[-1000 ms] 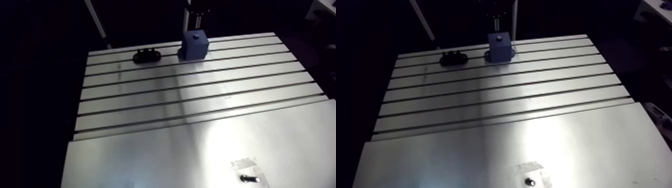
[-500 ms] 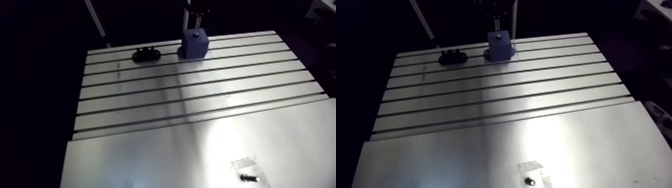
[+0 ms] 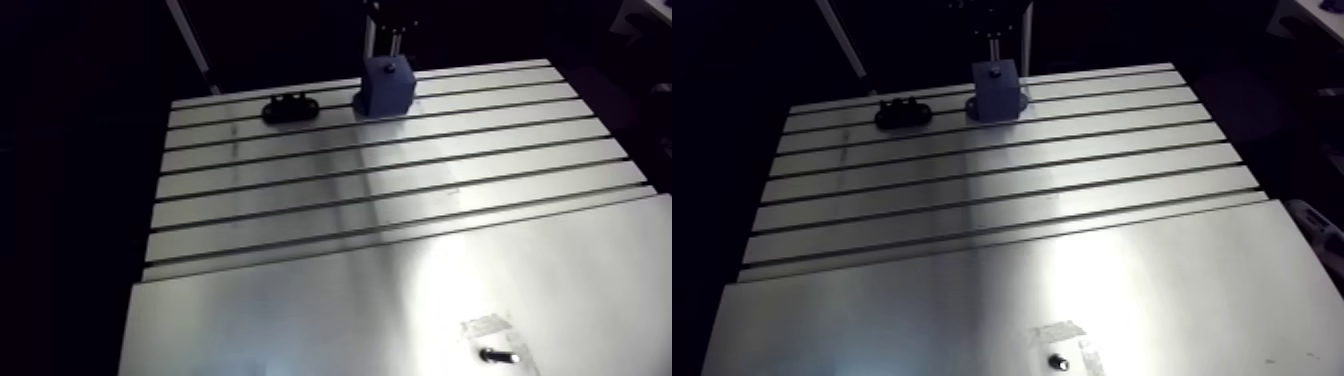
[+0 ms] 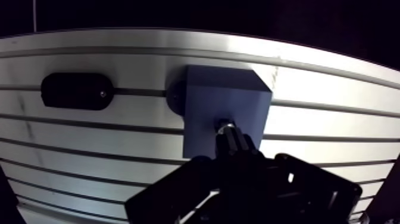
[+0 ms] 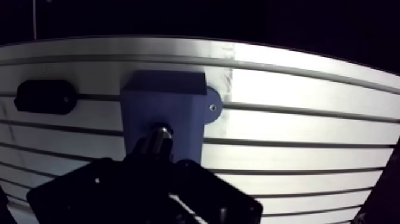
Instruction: Pick up the M10 bolt and insert it into the hex recess until seated.
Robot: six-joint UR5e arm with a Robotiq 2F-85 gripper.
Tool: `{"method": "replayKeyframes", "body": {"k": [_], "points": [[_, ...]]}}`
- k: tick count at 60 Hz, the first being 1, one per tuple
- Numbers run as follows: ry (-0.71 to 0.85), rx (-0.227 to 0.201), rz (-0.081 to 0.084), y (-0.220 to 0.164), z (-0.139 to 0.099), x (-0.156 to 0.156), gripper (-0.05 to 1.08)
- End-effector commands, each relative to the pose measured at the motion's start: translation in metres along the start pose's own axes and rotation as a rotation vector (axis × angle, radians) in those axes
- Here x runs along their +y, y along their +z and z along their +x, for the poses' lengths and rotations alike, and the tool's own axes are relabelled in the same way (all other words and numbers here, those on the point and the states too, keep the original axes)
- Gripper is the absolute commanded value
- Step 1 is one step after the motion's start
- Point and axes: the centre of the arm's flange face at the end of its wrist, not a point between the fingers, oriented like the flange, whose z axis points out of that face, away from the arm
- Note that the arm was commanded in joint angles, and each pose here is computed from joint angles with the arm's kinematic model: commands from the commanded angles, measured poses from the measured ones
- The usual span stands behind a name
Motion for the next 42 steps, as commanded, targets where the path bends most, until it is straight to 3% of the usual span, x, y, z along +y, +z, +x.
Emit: {"method": "replayKeyframes", "body": {"k": [1,42], "points": [[-0.006,0.001,0.000,0.0053,-0.0013,-0.0007,1.08],[-0.007,-0.005,0.002,0.0139,0.0012,0.0010,1.08]]}}
